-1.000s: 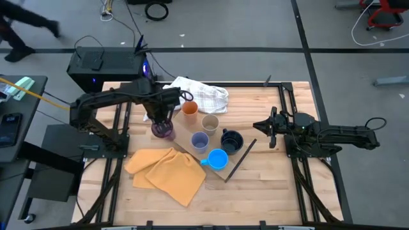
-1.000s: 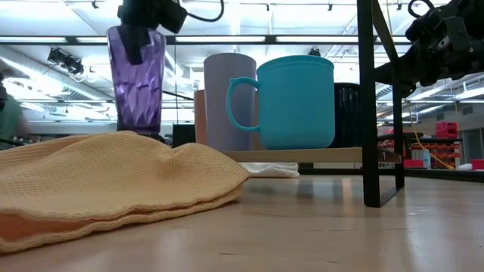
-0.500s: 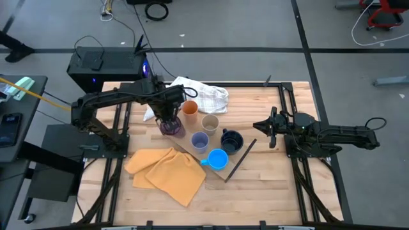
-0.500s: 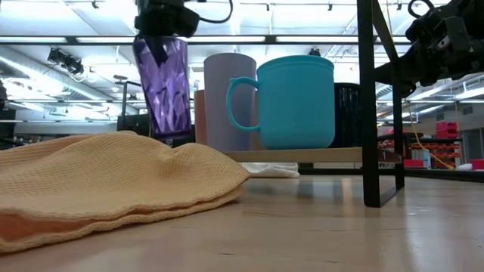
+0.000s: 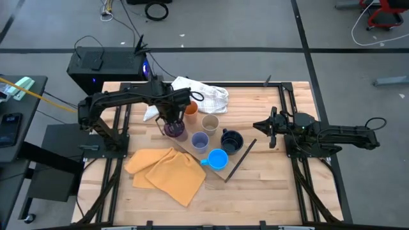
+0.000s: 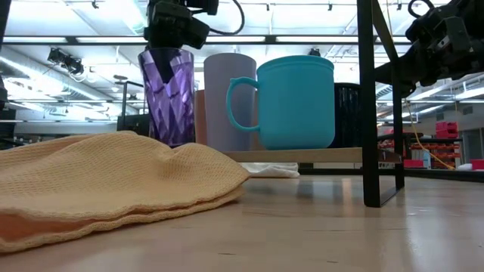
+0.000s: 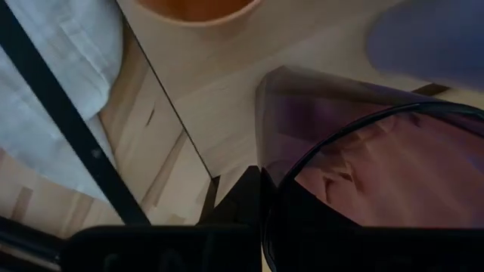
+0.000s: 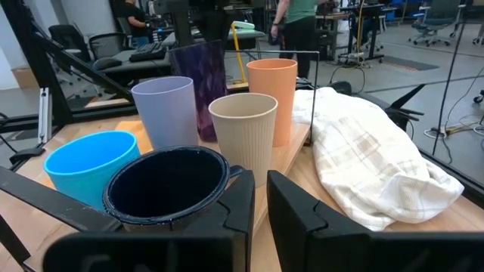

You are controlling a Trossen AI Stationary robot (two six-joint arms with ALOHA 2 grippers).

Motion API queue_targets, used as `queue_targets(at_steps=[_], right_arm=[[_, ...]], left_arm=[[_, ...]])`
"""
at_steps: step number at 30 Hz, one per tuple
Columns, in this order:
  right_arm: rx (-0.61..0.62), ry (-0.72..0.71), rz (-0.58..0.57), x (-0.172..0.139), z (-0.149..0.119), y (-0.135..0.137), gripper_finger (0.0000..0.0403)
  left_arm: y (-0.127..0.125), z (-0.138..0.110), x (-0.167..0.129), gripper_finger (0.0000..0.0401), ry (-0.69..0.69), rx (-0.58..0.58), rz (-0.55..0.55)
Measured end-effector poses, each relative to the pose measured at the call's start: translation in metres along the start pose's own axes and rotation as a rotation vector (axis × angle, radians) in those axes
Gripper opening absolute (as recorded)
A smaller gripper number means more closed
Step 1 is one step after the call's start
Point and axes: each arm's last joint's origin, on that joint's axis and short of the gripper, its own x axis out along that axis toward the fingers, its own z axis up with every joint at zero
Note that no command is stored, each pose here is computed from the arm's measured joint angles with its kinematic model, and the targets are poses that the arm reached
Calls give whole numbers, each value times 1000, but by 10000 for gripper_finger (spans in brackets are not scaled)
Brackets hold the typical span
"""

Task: Stack small to large cups/mugs on shelf
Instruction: Put the violet glass on the shelf

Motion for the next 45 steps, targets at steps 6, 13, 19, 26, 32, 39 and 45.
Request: queue_targets(at_steps=[6, 13, 19, 26, 32, 39, 45], right_arm=[[0, 0, 0, 0, 0, 0, 45], [0, -1, 0, 0, 0, 0, 45], [0, -1, 0, 0, 0, 0, 45], [0, 0, 0, 0, 0, 0, 45], [0, 0, 0, 0, 0, 0, 45], [0, 0, 0, 0, 0, 0, 45], [0, 0, 0, 0, 0, 0, 45]], left_arm=[[8, 0, 0, 11, 17, -17, 8], [12, 0, 0, 11, 27, -19, 15], [13, 0, 0, 12, 26, -20, 20], [14, 0, 1, 49, 23, -46, 54], [13, 0, 1, 48, 24, -46, 45], [13, 0, 1, 65, 24, -46, 42], [13, 0, 1, 89, 23, -46, 42]])
